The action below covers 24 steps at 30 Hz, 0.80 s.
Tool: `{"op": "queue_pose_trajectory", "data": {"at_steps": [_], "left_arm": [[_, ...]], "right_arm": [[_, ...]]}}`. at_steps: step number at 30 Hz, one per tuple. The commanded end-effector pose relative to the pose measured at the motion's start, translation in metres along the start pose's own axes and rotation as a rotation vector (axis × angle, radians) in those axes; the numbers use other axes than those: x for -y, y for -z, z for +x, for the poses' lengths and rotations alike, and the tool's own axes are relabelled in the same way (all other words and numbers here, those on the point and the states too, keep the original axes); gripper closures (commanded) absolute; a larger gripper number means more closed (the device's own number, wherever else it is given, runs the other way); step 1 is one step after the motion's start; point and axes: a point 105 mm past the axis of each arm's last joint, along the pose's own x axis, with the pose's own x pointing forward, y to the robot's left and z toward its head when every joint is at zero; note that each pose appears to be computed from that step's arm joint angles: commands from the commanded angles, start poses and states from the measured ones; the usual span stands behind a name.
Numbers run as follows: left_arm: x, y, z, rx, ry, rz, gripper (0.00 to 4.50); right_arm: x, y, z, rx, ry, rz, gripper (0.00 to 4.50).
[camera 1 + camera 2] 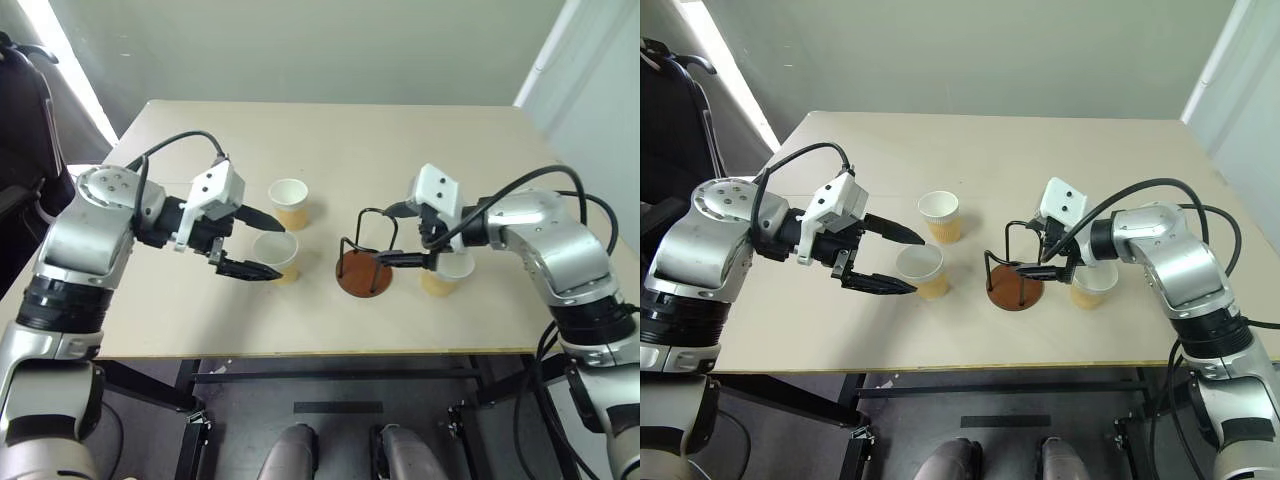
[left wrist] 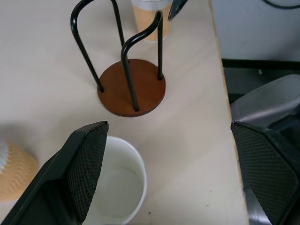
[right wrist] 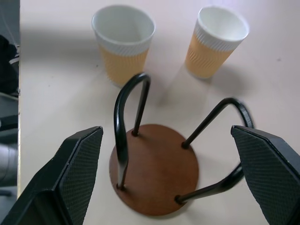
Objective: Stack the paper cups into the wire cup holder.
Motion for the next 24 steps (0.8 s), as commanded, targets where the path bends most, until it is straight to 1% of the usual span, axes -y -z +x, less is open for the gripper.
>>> {"op": "queue_pose_trajectory", "data": {"at_steps": [1,4,6,9,12,16,24], "left_arm": [[-0.011,0.001,-0.009,-0.077,-0.061,0.093,0.00],[-0.018,-0.004,-0.013,-0.067,-0.095,0.114,0.00],[-0.022,-0.012,-0.012,-0.018,-0.108,0.115,0.00],[-0.021,-0.020,-0.009,0.022,-0.104,0.124,0.00],[-0.019,-0.038,-0.005,0.103,-0.093,0.131,0.00],[-0.019,-0.047,-0.002,0.142,-0.083,0.129,0.00],[-0.019,-0.044,-0.002,0.134,-0.084,0.124,0.00]], "right_arm": [[0.001,-0.021,-0.025,0.035,0.025,-0.086,0.05],[-0.005,-0.023,-0.040,0.021,0.000,-0.107,0.05],[-0.006,-0.015,-0.051,-0.044,-0.002,-0.138,0.05],[-0.008,0.000,-0.060,-0.135,-0.011,-0.165,0.05],[-0.015,0.023,-0.066,-0.240,-0.042,-0.195,0.05],[-0.017,0.036,-0.065,-0.285,-0.056,-0.216,0.05],[-0.021,0.060,-0.052,-0.360,-0.112,-0.253,0.05]]}}
